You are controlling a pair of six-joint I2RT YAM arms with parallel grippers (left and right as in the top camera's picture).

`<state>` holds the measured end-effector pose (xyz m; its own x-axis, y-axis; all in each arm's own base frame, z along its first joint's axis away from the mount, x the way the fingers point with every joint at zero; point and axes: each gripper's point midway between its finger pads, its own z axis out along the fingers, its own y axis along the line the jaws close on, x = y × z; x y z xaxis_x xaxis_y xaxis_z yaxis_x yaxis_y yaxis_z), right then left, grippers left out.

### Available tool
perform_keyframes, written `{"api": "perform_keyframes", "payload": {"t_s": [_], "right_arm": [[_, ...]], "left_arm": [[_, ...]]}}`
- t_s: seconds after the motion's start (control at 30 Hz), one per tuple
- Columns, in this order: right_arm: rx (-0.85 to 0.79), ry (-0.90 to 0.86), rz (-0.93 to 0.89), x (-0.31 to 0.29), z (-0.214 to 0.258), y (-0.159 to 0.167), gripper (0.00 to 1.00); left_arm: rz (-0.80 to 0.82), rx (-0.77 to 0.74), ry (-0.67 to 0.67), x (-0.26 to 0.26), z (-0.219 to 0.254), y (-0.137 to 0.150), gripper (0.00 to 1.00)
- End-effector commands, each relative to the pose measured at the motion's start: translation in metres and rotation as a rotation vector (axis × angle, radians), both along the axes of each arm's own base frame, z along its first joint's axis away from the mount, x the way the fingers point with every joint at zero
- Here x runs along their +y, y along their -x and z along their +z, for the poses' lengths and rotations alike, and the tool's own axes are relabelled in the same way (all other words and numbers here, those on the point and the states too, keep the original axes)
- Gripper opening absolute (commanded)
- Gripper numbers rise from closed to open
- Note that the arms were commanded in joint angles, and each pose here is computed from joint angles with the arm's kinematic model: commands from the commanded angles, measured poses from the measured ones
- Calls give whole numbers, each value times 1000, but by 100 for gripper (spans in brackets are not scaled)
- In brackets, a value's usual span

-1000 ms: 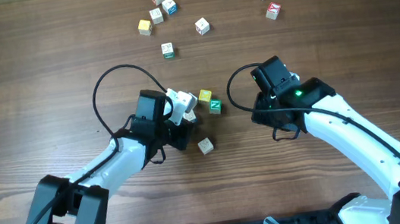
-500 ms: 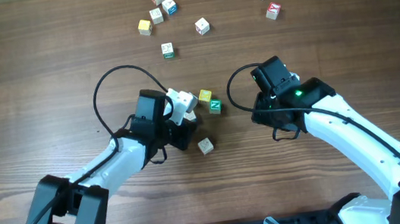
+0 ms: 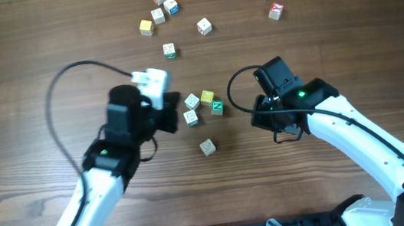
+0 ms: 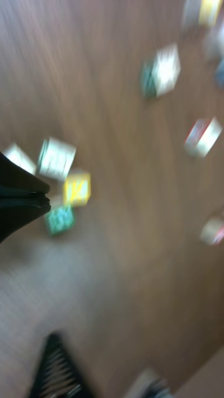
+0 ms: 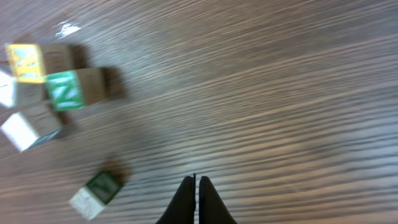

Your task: Form a circle

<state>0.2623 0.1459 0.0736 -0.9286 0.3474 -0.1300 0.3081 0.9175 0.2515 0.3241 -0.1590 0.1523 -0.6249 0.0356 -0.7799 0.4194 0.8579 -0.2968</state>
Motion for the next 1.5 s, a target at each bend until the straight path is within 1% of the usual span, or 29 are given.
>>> {"api": "perform_keyframes", "payload": {"t_s": [0.0,0.1,0.17,0.33,0.4,0.5,0.57,0.7,0.8,0.9,1.1,1.33,1.47], "right_arm": [[26,-142,27,28,5,1,4],[-2,-190,-12,40,10,-7,4],[-44,-217,-6,50,14,-15,5],[-111,-264,68,85,10,-26,4],[-103,-264,98,98,-1,-25,4],[-65,-259,127,114,-24,-20,4],[-41,-254,142,124,-37,-14,4],[-73,-270,177,138,-37,-14,4],[-98,-248,167,137,-39,-18,4],[-94,-235,162,136,-45,-19,4],[-83,-248,159,141,-58,-22,4],[-90,-253,140,142,-57,-25,4],[-75,-253,113,144,-66,-26,4]], "left_arm": [[315,-18,-60,65,9,-20,4],[397,34,-54,89,-2,-22,4],[439,61,-59,103,-9,-24,4],[508,109,-72,128,-25,-29,4],[511,125,-78,129,-31,-29,4],[510,149,-86,129,-39,-29,9],[510,163,-91,129,-43,-28,9],[509,175,-94,129,-45,-26,9],[509,183,-96,129,-47,-24,17],[509,184,-96,129,-47,-24,16],[509,183,-96,129,-47,-24,9],[509,183,-96,129,-47,-24,8],[509,182,-96,129,-47,-24,8]]}}
